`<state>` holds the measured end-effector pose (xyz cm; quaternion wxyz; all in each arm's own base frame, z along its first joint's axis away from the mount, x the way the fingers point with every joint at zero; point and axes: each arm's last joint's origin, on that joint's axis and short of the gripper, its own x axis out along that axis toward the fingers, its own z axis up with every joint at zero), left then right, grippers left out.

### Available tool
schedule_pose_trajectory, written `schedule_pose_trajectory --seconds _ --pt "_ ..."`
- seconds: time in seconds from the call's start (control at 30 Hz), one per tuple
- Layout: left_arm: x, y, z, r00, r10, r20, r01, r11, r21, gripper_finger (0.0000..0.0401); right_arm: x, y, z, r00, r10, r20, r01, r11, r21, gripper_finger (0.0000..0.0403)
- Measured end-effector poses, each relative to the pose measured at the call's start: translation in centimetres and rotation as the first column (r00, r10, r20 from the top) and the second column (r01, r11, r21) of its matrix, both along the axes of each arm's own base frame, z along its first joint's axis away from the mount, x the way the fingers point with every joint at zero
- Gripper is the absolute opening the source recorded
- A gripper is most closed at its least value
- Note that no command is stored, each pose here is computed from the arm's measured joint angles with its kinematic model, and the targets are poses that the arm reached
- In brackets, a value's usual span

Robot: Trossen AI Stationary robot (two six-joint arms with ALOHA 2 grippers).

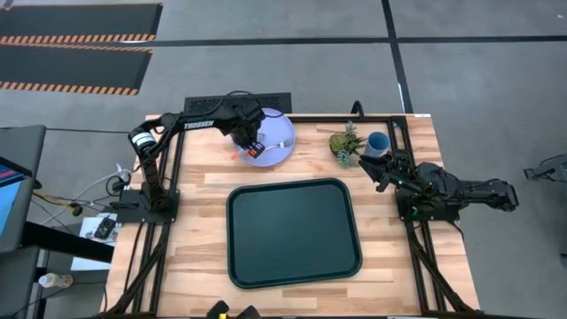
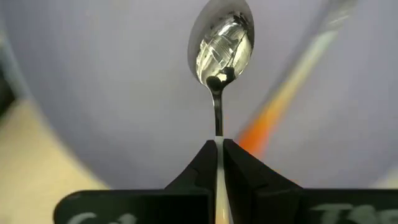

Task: Pick and place plate/cup/fork/spoon on tray
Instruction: Put the orange spoon on the bottom left of the black tray

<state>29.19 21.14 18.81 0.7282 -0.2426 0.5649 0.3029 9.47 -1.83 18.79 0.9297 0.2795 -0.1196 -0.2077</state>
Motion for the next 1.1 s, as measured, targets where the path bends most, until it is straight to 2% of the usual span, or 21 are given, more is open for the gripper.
schedule_pose_trajectory --seconds 0.1,0.2,0.27,0.33,0.43,0.5,0.57,0.73,0.87,0.93,1.1 --pt "0.5 0.0 2.3 0.984 0.025 0.177 -0.003 0.992 -0.123 0.0001 0.0 0.0 0.0 1.000 0.004 0.014 -0.004 1.000 0.028 0.0188" --pt "0.9 -0.4 5.3 0.925 0.034 0.378 0.051 0.976 -0.213 0.0000 0.0 0.0 0.0 1.000 0.006 0.026 -0.008 0.999 0.049 0.0188" --pt "1.0 -0.8 7.2 0.853 0.040 0.520 0.111 0.960 -0.256 0.0000 0.0 0.0 0.0 1.000 0.006 0.030 -0.008 0.999 0.051 0.0188" --pt "1.2 -1.3 9.1 0.754 0.035 0.656 0.202 0.938 -0.281 0.0000 0.0 0.0 0.1 1.000 0.005 0.030 -0.006 0.999 0.039 0.0188" --pt "1.9 -2.2 11.0 0.615 0.020 0.788 0.334 0.899 -0.283 0.0000 0.0 0.0 0.4 0.999 0.000 0.053 -0.002 1.000 0.029 0.0188" --pt "2.5 -2.8 11.5 0.549 0.012 0.836 0.403 0.872 -0.277 0.0000 0.2 0.0 0.5 0.998 -0.004 0.061 0.003 1.000 0.025 0.0188" --pt "3.2 -3.4 11.9 0.504 0.015 0.864 0.447 0.851 -0.275 0.0000 0.4 -0.1 0.7 0.997 -0.011 0.070 0.009 1.000 0.023 0.0188" --pt "5.0 -5.7 13.3 0.384 -0.035 0.923 0.544 0.816 -0.195 0.0000 1.2 -0.2 0.9 0.997 -0.024 0.072 0.024 1.000 0.001 0.0188" --pt "6.1 -7.5 14.7 0.279 -0.028 0.960 0.607 0.779 -0.154 0.0000 1.9 -0.2 1.2 0.994 -0.025 0.106 0.025 1.000 -0.003 0.0188" --pt "6.4 -8.1 15.2 0.248 -0.019 0.969 0.619 0.773 -0.143 0.0000 2.2 -0.2 1.7 0.991 -0.026 0.133 0.030 0.999 -0.023 0.0188" --pt "6.9 -9.2 15.8 0.219 0.004 0.976 0.626 0.766 -0.144 0.0000 3.6 -0.4 5.0 0.991 -0.051 0.124 0.067 0.989 -0.128 0.0188"
